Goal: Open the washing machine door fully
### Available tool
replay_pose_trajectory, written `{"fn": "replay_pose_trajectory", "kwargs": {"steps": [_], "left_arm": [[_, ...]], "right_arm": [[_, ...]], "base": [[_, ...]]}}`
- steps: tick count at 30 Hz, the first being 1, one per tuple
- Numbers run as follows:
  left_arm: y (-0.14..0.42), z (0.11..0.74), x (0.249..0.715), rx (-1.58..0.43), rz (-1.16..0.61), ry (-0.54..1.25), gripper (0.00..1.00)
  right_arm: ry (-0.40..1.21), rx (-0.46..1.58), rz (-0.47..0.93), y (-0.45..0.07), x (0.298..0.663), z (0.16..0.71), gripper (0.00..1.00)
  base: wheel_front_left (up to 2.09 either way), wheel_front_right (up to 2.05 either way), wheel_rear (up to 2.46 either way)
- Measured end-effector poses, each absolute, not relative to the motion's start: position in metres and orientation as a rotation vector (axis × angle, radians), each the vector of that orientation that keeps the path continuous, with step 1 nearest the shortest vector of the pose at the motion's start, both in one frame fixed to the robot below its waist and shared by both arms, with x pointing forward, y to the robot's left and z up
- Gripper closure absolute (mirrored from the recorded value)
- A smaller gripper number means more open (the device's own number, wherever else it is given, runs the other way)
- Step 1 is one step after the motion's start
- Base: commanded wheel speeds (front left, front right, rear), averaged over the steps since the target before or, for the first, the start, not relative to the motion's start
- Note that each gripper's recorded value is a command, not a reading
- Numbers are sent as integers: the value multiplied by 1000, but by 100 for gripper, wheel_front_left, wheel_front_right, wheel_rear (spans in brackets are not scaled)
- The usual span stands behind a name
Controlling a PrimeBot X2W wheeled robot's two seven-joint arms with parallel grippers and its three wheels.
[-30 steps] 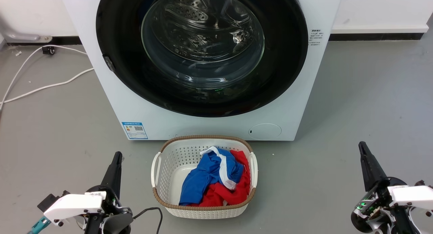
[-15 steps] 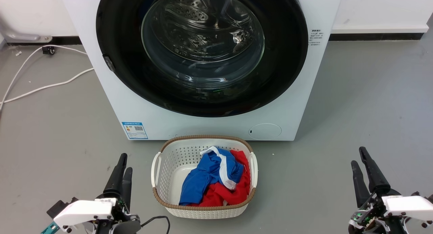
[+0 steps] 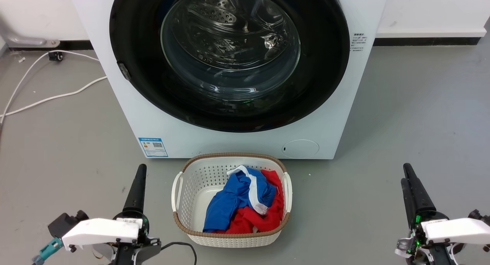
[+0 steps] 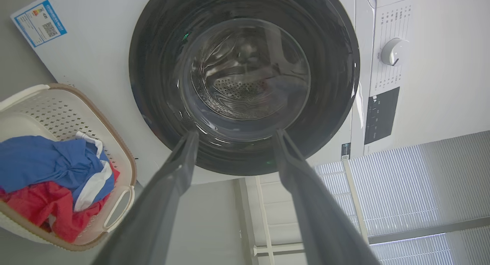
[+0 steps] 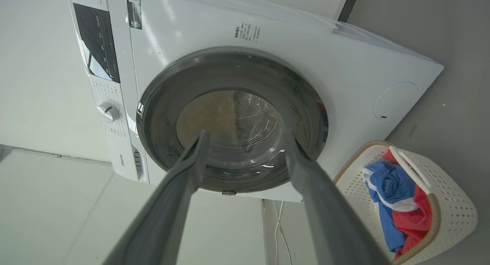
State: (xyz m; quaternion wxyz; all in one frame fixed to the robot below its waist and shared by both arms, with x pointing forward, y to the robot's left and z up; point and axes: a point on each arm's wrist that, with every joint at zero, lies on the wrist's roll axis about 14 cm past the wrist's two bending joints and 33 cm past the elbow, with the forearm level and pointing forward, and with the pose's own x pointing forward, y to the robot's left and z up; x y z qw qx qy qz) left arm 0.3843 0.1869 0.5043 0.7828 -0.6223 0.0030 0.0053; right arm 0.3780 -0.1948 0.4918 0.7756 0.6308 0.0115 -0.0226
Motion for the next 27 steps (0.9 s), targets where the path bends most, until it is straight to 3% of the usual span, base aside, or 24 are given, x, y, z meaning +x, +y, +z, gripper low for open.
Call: {"fn": "replay_pose_trajectory", "kwargs": {"steps": [27], "left_arm": [[162,530,387,-676,-112,-40,0]], "right_arm": [[-34,723,44,-184,378,521,0]], "base": [[0,0,0]]}}
